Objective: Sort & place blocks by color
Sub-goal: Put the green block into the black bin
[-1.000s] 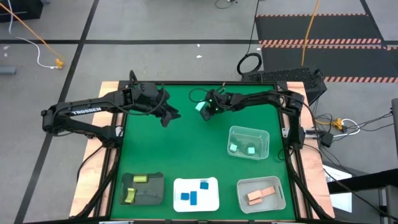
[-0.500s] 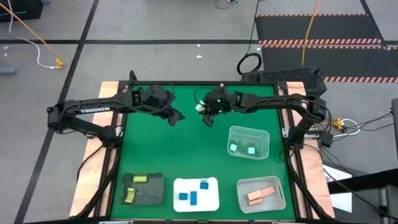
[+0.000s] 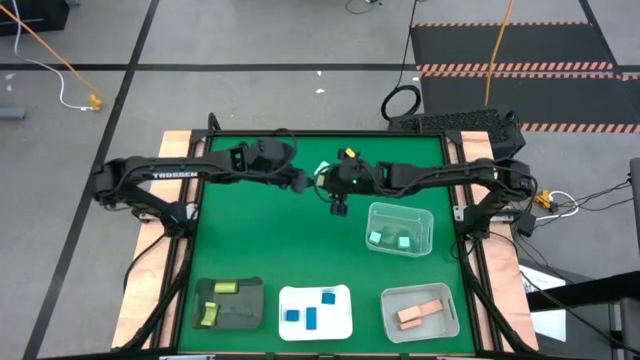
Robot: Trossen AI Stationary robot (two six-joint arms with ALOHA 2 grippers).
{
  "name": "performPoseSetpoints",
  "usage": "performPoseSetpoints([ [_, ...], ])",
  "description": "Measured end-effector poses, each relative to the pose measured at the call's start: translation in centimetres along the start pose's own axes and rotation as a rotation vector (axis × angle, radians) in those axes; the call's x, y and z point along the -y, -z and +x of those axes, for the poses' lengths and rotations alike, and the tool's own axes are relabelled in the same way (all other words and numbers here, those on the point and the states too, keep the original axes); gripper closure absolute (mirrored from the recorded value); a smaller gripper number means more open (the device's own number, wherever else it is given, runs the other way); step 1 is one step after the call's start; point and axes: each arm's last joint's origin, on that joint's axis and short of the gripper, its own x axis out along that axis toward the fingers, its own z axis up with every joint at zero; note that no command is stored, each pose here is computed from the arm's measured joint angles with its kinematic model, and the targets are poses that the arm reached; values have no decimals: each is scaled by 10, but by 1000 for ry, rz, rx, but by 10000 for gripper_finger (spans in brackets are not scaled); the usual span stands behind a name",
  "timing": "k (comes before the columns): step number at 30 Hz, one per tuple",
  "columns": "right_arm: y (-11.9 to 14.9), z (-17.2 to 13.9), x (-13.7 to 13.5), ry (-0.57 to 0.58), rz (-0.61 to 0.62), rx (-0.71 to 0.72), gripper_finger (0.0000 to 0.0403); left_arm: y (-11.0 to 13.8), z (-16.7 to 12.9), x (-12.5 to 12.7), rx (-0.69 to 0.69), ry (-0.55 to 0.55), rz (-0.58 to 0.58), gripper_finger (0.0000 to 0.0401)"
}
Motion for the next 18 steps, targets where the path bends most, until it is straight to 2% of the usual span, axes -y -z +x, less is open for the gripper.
performPoseSetpoints([
  [6,-7,-2,-3,44,0,55,281,2,16,-5,-6,-25,-25,226],
  [18,-7,-2,-5,10,-19,68,280,0,23,-7,6,-11,8,226],
])
